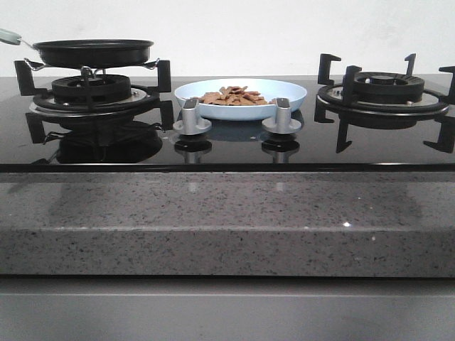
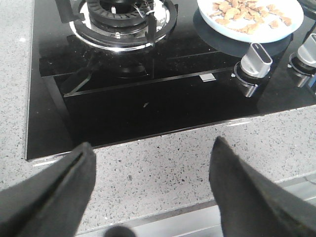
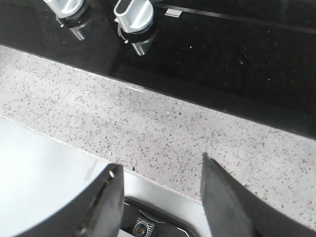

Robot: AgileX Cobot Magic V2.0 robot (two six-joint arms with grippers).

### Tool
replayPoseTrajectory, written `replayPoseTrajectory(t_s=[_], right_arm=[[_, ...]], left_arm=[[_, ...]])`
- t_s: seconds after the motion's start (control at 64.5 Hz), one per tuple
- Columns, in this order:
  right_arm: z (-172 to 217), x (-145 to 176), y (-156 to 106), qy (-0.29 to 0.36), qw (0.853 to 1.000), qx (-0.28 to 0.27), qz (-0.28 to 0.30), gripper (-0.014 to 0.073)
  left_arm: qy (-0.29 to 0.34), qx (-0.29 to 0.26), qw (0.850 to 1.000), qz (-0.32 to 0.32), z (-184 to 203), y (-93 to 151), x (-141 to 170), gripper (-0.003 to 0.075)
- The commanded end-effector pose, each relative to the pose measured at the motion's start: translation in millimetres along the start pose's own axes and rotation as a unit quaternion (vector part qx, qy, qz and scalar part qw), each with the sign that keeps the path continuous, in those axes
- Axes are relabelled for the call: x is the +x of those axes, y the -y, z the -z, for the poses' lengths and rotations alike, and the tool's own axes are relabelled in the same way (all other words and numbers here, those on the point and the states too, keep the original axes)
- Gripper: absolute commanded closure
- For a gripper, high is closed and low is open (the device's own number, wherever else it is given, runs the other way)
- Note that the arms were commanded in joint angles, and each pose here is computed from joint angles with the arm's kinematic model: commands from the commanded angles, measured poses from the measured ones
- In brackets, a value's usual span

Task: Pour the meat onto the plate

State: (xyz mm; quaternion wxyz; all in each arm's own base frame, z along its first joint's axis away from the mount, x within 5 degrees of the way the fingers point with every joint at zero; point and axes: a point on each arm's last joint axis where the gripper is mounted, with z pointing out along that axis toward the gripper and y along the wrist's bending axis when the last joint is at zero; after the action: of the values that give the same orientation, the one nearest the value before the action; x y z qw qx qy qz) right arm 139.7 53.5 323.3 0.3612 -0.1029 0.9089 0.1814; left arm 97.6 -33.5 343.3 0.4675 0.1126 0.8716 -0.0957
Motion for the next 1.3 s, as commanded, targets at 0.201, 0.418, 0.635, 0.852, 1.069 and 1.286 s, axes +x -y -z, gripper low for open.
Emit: replayPoseTrajectory(t_s=[0.201,0.418,0.635,0.852,1.069,1.286], right_arm=[[7,-10,-3,0.041,0.999,-0.002,0.006,0.0207],[7,-10,-3,0.041,0.999,-0.002,0.006,0.0248],[7,-10,-3,0.042,0.999,-0.002,0.006,0.0594],[7,-10,-3,0.039,0.999,-0.003,0.006,0.0710],[7,-9,-3,0.037,0.999,-0.003,0.006,0.0710],[7,-9,-3,0.037,0.999,-0.003,0.006,0.0710]], left_arm=[[0.047,0.007,0.999,0.002,5,2,-13,0.0239],[0.053,0.008,0.999,0.002,5,2,-14,0.0239],[0.061,0.006,0.998,0.000,5,2,-15,0.0465],[0.061,0.006,0.998,0.000,5,2,-15,0.0741],[0.061,0.006,0.998,0.000,5,2,-15,0.0741],[0.199,-0.032,0.979,-0.009,12,-8,3,0.0741]])
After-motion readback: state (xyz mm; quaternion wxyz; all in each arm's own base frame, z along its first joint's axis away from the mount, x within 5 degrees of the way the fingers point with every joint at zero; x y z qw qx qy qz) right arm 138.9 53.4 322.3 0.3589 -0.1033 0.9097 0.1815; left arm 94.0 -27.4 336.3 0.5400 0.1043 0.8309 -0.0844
